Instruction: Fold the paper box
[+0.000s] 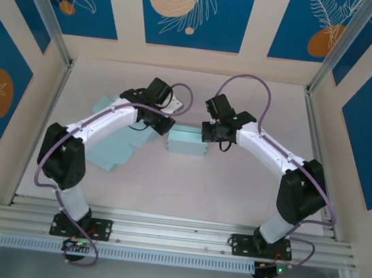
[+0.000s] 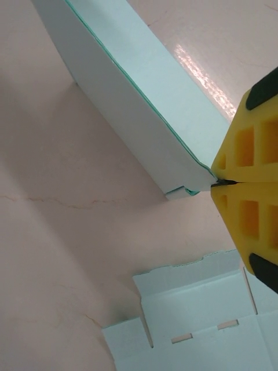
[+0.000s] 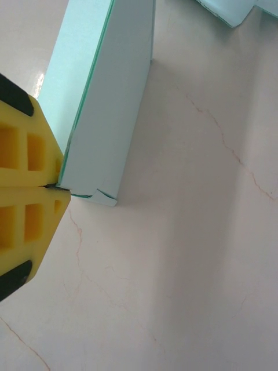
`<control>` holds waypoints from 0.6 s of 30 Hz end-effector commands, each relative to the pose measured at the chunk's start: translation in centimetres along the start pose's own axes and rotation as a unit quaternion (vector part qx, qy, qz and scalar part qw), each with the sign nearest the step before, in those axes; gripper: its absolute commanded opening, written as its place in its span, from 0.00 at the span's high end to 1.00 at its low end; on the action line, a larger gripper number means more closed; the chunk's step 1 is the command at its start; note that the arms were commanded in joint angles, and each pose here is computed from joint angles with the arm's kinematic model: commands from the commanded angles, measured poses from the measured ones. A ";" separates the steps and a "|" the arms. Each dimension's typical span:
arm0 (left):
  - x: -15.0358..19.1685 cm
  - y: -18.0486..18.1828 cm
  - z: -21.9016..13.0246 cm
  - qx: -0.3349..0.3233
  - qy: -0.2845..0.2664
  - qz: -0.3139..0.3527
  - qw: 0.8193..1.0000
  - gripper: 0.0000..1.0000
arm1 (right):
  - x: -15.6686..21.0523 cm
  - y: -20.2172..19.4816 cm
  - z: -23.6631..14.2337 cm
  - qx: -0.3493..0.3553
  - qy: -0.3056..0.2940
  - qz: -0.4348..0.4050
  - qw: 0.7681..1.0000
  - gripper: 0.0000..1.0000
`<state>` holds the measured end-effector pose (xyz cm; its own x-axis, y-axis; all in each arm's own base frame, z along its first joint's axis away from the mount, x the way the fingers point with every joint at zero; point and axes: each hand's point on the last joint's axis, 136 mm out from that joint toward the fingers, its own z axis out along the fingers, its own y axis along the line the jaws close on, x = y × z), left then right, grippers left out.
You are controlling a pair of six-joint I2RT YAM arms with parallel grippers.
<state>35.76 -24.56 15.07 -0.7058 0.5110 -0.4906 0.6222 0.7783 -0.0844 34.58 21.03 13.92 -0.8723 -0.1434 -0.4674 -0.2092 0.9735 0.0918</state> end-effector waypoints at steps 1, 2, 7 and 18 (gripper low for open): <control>-0.5 -0.9 -0.5 0.030 -0.028 -0.045 0.998 0.97 | 1.6 0.5 0.9 0.006 0.032 -0.008 0.999 1.00; -0.4 -1.0 -0.5 0.032 -0.029 -0.054 0.998 0.97 | 1.6 0.5 1.0 0.007 0.033 -0.010 0.999 1.00; -0.6 -1.7 -0.6 0.056 -0.046 -0.090 0.993 0.96 | 1.7 1.1 1.3 0.006 0.036 -0.015 0.999 1.00; -0.4 -1.9 -1.6 0.072 -0.053 -0.176 0.980 0.85 | 1.8 1.4 1.0 0.010 0.034 -0.012 0.999 1.00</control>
<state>34.87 -24.97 15.12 -0.8389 0.2380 -0.4895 0.4158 0.8605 -0.2942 34.81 21.30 13.88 -0.8637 -0.1565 -0.4791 -0.2019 0.9784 0.0445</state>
